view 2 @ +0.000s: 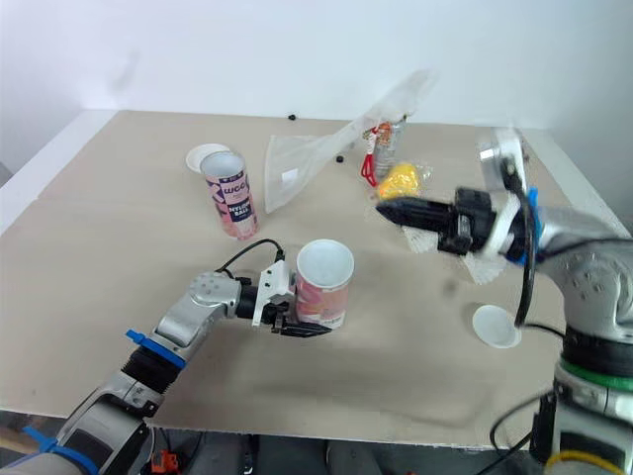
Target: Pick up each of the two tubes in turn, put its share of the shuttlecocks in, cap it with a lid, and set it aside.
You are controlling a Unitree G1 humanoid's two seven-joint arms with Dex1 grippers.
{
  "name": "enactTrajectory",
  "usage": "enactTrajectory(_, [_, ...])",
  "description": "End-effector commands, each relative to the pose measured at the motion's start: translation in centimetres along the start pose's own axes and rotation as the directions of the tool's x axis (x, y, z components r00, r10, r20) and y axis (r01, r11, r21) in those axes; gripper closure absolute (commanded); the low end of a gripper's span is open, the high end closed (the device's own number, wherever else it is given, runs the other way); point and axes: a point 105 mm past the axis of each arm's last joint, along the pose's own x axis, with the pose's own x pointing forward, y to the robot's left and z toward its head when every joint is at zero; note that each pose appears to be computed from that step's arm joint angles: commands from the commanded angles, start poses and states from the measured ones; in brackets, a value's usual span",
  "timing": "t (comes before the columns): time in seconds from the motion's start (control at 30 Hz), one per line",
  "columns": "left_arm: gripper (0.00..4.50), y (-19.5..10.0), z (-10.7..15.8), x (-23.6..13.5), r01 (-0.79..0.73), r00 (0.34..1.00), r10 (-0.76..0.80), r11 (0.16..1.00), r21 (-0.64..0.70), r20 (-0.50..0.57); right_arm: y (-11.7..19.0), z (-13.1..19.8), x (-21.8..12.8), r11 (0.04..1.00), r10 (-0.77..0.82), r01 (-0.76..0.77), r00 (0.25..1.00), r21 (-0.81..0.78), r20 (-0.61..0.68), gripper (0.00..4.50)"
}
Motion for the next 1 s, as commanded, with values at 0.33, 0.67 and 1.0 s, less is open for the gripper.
enactTrajectory(0.33, [0.0, -0.1, -0.6, 0.0, 0.006, 1.0, -0.006, 1.0, 0.0, -0.011, 2.5, -8.4, -0.9, 0.991, -0.017, 0.005, 0.996, -0.131, -0.091, 1.55])
enactTrajectory(0.67, [0.0, -0.1, -0.3, -0.8, -0.009, 1.0, 0.008, 1.0, 0.019, 0.018, 2.9, -11.7, 0.3, 0.978, 0.083, -0.106, 0.988, -0.182, -0.132, 0.13])
enactTrajectory(1.0, [0.0, 1.0, 0.8, -2.5, -0.04, 0.998, 0.04, 0.999, 0.018, 0.048, 2.2, -12.0, 3.3, 0.947, 0.175, -0.197, 0.979, -0.254, -0.106, 0.13])
